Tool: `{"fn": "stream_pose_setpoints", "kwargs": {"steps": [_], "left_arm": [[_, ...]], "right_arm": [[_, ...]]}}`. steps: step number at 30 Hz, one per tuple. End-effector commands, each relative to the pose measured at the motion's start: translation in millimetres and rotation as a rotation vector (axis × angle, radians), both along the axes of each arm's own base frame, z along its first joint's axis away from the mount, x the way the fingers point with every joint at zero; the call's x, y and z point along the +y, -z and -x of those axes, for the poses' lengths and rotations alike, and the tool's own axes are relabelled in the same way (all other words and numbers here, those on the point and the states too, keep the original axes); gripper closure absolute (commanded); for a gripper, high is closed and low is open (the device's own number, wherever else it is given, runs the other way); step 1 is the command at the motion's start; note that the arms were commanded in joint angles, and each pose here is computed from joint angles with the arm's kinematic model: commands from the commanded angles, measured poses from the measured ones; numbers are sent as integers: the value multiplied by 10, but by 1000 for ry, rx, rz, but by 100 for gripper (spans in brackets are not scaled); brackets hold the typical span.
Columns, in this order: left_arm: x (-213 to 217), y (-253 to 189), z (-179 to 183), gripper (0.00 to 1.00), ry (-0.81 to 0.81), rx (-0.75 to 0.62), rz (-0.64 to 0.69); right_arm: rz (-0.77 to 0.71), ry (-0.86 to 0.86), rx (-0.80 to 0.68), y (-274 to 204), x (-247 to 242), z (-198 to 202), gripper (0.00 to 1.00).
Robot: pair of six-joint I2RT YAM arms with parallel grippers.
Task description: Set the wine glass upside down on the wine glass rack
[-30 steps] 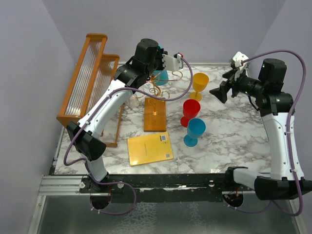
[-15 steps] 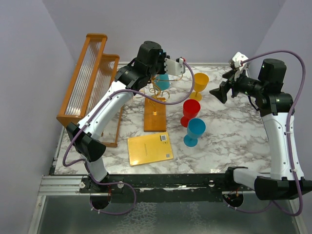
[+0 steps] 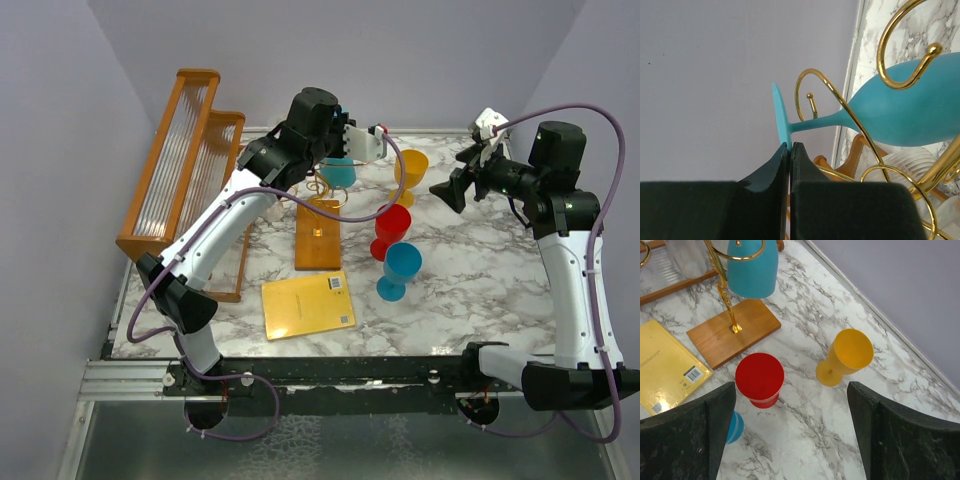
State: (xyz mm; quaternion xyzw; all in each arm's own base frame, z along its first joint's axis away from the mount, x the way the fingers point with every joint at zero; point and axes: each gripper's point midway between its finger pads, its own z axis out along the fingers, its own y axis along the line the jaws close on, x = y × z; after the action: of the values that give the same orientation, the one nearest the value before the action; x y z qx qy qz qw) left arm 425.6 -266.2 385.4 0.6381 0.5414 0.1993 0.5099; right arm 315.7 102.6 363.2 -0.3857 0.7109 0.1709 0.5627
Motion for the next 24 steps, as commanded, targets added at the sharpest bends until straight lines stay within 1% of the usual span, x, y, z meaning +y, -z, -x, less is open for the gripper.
{"fn": "stream_pose_setpoints", "kwargs": {"steps": [1, 11, 24], "left_arm": [[-42, -249, 140, 100, 47, -35, 41], [-188, -219, 93, 100, 46, -41, 101], [-247, -223, -45, 100, 0, -88, 121]], "right_arm": [[0, -16, -38, -65, 11, 36, 8], [1, -17, -37, -54, 11, 36, 7], [5, -15, -39, -48, 5, 32, 7]]}}
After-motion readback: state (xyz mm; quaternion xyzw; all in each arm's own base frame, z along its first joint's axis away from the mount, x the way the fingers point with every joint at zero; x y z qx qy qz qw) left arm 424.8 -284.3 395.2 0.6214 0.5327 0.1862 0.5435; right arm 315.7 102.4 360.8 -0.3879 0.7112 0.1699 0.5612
